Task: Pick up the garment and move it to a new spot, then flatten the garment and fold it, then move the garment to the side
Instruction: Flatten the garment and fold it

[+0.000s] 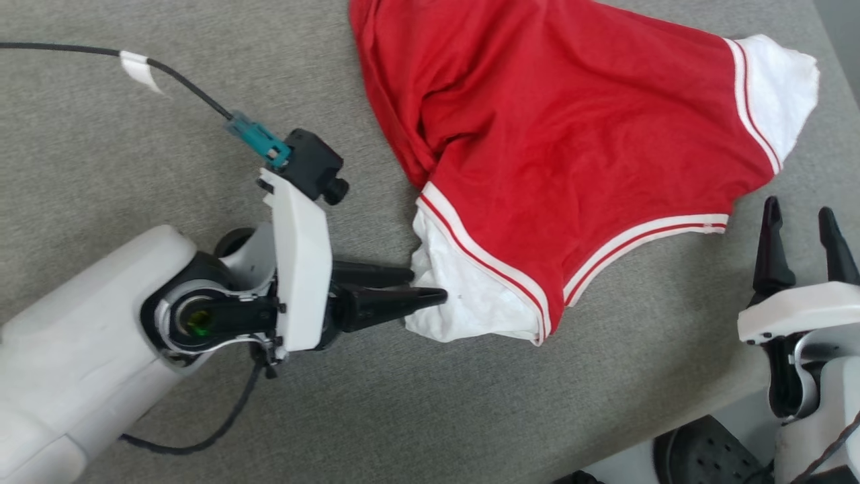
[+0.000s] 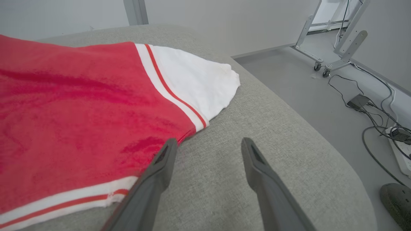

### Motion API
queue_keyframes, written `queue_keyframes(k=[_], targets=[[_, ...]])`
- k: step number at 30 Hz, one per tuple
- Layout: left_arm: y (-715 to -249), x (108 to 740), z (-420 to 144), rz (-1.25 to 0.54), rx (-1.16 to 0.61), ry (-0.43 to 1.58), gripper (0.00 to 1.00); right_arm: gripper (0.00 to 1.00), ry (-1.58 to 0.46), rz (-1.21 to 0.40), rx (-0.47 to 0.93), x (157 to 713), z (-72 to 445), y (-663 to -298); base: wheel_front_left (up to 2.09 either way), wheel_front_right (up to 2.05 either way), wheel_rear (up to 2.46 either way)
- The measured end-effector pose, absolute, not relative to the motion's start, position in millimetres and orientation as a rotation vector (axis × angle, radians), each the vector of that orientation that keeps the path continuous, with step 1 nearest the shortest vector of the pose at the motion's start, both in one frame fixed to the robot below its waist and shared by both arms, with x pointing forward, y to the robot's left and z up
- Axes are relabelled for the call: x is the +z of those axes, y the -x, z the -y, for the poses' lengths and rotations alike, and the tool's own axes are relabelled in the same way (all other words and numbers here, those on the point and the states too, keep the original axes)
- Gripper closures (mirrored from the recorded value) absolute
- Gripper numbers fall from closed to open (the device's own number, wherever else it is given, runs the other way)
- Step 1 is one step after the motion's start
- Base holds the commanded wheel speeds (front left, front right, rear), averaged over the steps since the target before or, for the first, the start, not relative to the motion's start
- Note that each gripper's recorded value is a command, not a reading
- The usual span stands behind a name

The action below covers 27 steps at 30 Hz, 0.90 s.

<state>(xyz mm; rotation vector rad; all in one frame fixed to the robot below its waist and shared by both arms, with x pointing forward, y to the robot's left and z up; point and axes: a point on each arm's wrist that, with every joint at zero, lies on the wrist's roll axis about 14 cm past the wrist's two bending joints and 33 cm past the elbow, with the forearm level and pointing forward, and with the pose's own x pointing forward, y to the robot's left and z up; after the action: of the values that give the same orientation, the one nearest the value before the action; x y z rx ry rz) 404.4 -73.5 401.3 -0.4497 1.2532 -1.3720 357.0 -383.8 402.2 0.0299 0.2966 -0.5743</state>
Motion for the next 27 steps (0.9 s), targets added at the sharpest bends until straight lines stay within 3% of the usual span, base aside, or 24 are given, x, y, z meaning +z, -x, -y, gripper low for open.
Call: queue_keyframes(k=[1,13,20,27], targets=[[-403,401,74,-1.259,-1.37,0.46,1.0,0.0,-0.028,-0.293,-0.568,403,383,-360,0.0,0.0,0.0],[-418,422,65,-1.174,-1.302,0.568,1.0,0.0,0.019,-0.248,-0.504,420,372,-396,0.0,0.0,0.0],[-462,458,8,-1.006,-1.115,0.605,1.0,0.0,0.042,-0.198,-0.45,441,357,-417,0.0,0.0,0.0],[-474,467,-74,-0.925,-0.865,0.549,1.0,0.0,0.037,-0.168,-0.338,456,320,-447,0.0,0.0,0.0]])
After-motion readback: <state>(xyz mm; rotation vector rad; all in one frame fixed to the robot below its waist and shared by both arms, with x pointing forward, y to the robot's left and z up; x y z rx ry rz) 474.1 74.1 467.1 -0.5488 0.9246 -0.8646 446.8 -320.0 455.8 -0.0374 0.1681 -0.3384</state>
